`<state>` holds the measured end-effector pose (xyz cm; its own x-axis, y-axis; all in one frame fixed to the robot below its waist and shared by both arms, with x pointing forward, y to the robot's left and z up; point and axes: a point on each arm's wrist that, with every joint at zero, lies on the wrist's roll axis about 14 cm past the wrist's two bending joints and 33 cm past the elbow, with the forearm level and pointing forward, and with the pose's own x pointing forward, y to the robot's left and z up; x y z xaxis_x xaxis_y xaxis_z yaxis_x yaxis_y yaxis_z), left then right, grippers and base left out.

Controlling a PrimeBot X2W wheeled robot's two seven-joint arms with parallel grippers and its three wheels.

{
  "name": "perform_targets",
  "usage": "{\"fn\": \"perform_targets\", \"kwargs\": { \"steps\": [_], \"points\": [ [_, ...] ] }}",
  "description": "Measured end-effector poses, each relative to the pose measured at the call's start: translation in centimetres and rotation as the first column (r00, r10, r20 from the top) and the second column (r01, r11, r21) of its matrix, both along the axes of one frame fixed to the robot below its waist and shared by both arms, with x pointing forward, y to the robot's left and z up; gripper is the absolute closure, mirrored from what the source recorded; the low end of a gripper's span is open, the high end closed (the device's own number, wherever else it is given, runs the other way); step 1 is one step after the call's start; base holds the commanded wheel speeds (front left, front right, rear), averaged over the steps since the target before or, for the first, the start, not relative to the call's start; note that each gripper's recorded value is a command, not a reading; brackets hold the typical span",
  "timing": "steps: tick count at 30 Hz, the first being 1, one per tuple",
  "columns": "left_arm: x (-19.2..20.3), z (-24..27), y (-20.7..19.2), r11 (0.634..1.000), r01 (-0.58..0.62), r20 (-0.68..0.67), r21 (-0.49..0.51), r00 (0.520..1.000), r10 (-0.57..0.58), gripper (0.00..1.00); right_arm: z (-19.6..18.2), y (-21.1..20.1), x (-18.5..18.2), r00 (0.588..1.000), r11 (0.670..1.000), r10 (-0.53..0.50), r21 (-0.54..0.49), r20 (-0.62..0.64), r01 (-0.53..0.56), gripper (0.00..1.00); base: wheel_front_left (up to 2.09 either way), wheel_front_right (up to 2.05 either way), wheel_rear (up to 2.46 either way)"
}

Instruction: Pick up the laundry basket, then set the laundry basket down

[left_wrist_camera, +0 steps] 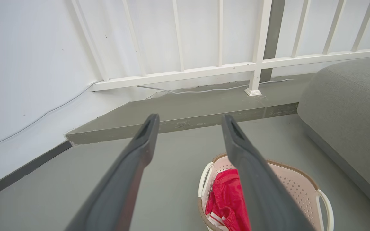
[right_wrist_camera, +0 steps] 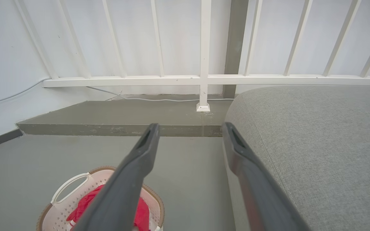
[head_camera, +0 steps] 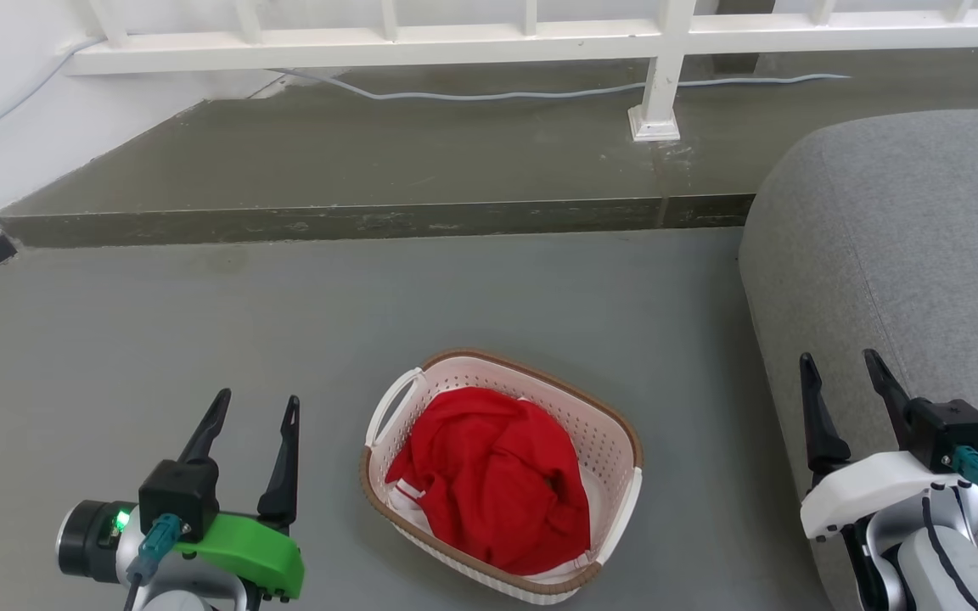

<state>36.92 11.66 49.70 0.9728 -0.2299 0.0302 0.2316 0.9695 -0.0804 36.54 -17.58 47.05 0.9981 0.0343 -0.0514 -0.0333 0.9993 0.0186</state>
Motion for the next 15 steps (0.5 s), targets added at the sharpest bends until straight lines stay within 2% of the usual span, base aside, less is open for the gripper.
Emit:
{"fn": "perform_targets", "kwargs": {
  "steps": [15],
  "points": [
    [-0.04, -0.74, 0.14, 1.0, -0.004, -0.023, 0.005, 1.0, 0.004, 0.0, -0.44, -0.05, -0.01, 1.0, 1.0, -0.001, 0.001, -0.014, 0.001, 0.0, 0.0, 0.0, 0.0]
  ]
}}
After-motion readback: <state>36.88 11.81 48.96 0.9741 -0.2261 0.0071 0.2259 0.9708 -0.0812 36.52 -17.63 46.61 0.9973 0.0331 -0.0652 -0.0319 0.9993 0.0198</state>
